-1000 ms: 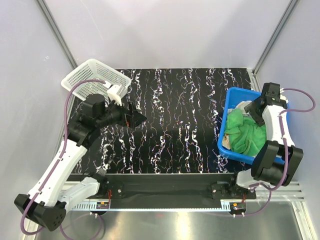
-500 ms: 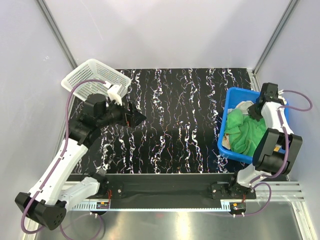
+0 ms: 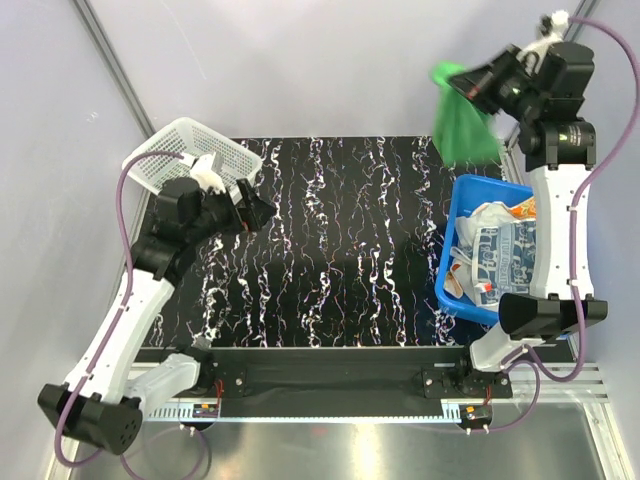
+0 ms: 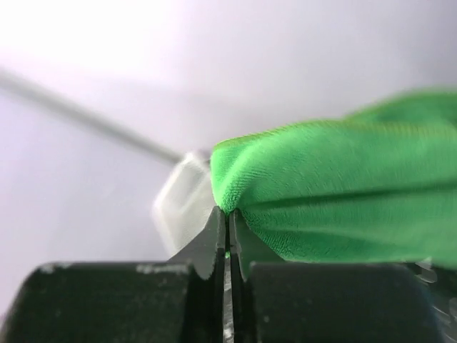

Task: Fold and stack the towels
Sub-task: Move the towel to the center of the board, then flatten out the crumpled towel

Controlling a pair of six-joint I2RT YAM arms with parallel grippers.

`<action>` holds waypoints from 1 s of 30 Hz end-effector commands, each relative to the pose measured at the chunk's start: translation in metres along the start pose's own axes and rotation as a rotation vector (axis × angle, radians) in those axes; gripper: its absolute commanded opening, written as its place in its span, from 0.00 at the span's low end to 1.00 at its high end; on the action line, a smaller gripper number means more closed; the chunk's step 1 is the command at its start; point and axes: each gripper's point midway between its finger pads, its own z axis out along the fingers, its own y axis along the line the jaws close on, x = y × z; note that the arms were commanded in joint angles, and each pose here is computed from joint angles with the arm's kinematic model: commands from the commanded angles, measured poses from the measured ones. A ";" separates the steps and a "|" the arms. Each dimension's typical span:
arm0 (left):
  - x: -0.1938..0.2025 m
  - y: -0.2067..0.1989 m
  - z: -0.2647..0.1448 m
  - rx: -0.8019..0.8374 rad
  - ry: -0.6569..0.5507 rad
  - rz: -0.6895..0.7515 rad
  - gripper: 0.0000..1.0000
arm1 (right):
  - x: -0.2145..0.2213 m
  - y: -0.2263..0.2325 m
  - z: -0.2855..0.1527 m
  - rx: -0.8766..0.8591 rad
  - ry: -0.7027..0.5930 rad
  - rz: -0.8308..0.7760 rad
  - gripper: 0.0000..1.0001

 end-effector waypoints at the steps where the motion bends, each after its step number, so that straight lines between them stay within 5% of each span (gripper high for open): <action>1: -0.033 -0.001 -0.009 -0.042 -0.077 -0.002 0.99 | 0.030 0.080 -0.011 -0.248 0.134 0.003 0.00; 6: -0.039 0.014 -0.025 -0.146 -0.105 0.033 0.99 | 0.124 0.084 -0.019 -0.309 0.303 0.034 0.00; 13: 0.006 0.042 -0.027 -0.218 -0.043 0.011 0.98 | 0.324 -0.060 -0.024 -0.045 0.631 0.057 0.05; 16: 0.028 0.055 -0.020 -0.241 0.006 0.001 0.96 | 0.381 -0.118 -0.062 0.133 0.742 0.077 0.25; 18: 0.037 0.058 -0.014 -0.238 0.032 -0.005 0.95 | 0.379 -0.123 -0.077 0.164 0.731 0.061 0.43; 20: 0.051 0.062 -0.003 -0.231 0.075 -0.037 0.94 | 0.370 -0.129 -0.085 0.217 0.702 0.036 0.49; 25: 0.060 0.042 0.037 -0.087 0.122 -0.090 0.80 | 0.333 -0.099 -0.045 0.097 0.585 -0.077 0.44; 30: 0.080 0.039 0.061 -0.070 0.215 -0.129 0.75 | 0.375 -0.101 0.010 0.109 0.752 -0.292 0.38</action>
